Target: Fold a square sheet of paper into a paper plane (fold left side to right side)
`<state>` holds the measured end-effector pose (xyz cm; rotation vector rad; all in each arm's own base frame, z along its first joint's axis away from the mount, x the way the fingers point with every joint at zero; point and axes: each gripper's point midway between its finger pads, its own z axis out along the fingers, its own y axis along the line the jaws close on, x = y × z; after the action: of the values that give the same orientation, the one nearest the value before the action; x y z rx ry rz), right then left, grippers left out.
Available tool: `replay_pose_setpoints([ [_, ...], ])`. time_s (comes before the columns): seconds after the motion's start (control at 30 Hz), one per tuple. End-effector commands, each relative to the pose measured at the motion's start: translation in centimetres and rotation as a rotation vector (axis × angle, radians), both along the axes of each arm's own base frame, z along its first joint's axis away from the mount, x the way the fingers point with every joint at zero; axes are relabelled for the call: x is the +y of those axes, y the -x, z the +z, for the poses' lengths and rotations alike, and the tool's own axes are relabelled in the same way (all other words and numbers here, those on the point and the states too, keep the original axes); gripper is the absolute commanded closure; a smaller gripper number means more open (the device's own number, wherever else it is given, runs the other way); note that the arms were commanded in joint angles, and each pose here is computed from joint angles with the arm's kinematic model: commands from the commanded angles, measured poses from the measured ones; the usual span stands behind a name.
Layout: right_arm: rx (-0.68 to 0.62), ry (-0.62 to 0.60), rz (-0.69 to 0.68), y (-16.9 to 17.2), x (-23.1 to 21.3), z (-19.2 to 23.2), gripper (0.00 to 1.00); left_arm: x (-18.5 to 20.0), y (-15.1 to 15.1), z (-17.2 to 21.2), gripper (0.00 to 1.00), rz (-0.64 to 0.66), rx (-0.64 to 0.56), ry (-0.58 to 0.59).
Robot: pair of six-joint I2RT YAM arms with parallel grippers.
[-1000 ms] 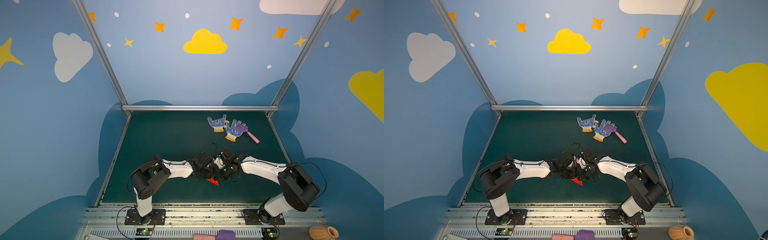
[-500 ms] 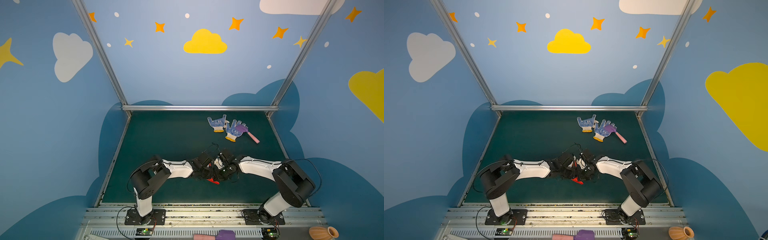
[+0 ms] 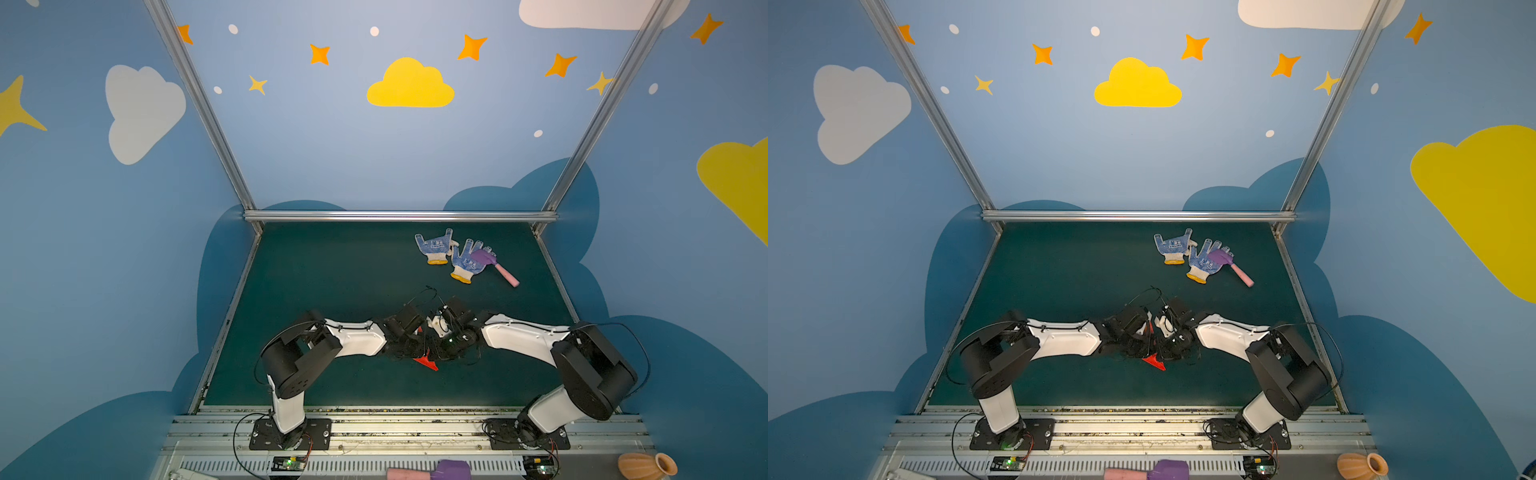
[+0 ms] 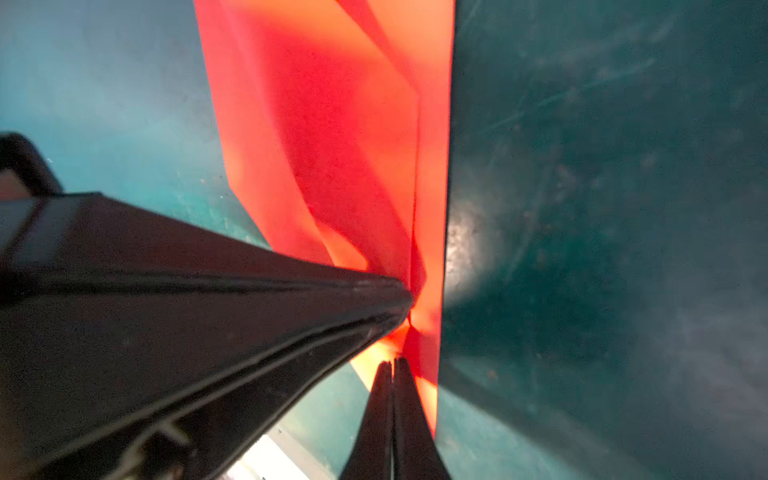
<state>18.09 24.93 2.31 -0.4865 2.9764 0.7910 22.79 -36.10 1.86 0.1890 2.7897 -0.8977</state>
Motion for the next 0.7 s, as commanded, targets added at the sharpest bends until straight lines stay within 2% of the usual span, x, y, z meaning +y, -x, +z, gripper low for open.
replay_pose_setpoints([
  [0.0,0.002,0.014,-0.011,-0.3,-0.2,0.4,1.0,1.8,0.4,-2.2,0.96,0.01,0.018,-0.086],
  [0.67,0.053,0.113,-0.059,0.9,-2.1,-2.6,1.0,1.8,0.4,-2.2,0.96,0.014,0.018,-0.085],
])
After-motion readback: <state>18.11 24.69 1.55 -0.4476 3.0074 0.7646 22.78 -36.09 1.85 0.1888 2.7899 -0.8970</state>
